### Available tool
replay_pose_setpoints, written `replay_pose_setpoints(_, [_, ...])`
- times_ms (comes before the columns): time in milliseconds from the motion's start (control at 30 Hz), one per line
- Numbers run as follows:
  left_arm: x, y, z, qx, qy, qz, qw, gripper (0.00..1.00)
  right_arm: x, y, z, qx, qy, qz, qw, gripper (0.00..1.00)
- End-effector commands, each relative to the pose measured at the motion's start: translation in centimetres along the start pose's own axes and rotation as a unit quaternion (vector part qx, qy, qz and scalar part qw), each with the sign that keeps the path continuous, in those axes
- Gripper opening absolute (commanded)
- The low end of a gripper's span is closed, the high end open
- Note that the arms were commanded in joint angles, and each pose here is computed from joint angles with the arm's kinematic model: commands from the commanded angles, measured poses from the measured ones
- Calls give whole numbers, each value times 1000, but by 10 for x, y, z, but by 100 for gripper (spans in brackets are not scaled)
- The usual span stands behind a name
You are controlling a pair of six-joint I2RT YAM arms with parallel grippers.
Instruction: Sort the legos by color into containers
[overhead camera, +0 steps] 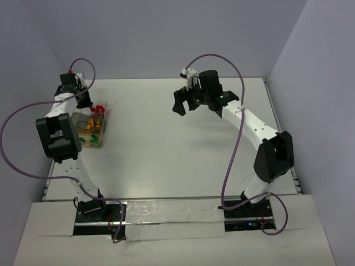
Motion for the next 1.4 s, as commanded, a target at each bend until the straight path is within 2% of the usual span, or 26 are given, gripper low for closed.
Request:
replay_pose_setpoints(0, [1, 1, 33, 9, -52, 24, 998, 12, -10, -4, 5, -10, -9, -12, 1000, 100])
replay_pose_setpoints(167, [4, 4, 26, 17, -39, 33, 999, 41, -7, -15, -1, 7, 0, -27, 1000, 100])
replay_pose_setpoints(333, [-12, -5, 36, 23, -51, 9, 998, 52, -10, -35, -9, 35, 9, -59, 998, 100])
replay_pose_setpoints(367, [-19, -10, 41, 33, -56, -1, 998, 57, -12, -40, -10, 42, 9, -69, 997, 100])
replay_pose_setpoints(467, [-43, -34, 51, 78, -76, -32, 994, 59, -23, -54, -11, 58, 7, -97, 994, 100])
replay_pose_setpoints(500, [-53, -44, 53, 93, -86, -44, 991, 67, -26, -59, -12, 64, 5, -105, 992, 100])
replay_pose_setpoints(533, [-61, -58, 51, 108, -93, -55, 988, 84, -31, -64, -13, 70, 4, -116, 991, 100])
replay_pose_setpoints(600, [-88, -99, 47, 126, -112, -82, 982, 87, -43, -77, -16, 77, 5, -148, 986, 100])
replay_pose_setpoints(700, [-110, -147, 28, 140, -110, -140, 974, 90, -52, -84, -22, 80, 13, -172, 982, 100])
replay_pose_setpoints(733, [-121, -159, 19, 129, -108, -170, 971, 96, -57, -86, -26, 81, 18, -183, 980, 100])
replay_pose_setpoints(800, [-139, -175, 10, 112, -108, -220, 963, 99, -65, -88, -31, 86, 22, -196, 977, 100])
replay_pose_setpoints(900, [-139, -178, -18, 102, -89, -239, 961, 99, -74, -86, -39, 90, 25, -209, 973, 100])
replay_pose_setpoints(1000, [-142, -174, -28, 106, -111, -217, 964, 99, -84, -83, -43, 84, 20, -229, 970, 100])
replay_pose_setpoints(1100, [-152, -170, -32, 106, -131, -205, 964, 99, -89, -79, -56, 89, 25, -245, 965, 100])
replay_pose_setpoints(1367, [-164, -171, -29, 108, -160, -193, 962, 99, -95, -79, -51, 92, 14, -258, 962, 100])
Point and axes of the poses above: each gripper's point midway between its finger pads, its own x axis out along the fingers, its own y axis along the line the jaws close on, z = x × y, the point moved 6 cm from there along -x, back along the fingers, and after that the axes turned 12 degrees about -x, right-handed, at the moved point
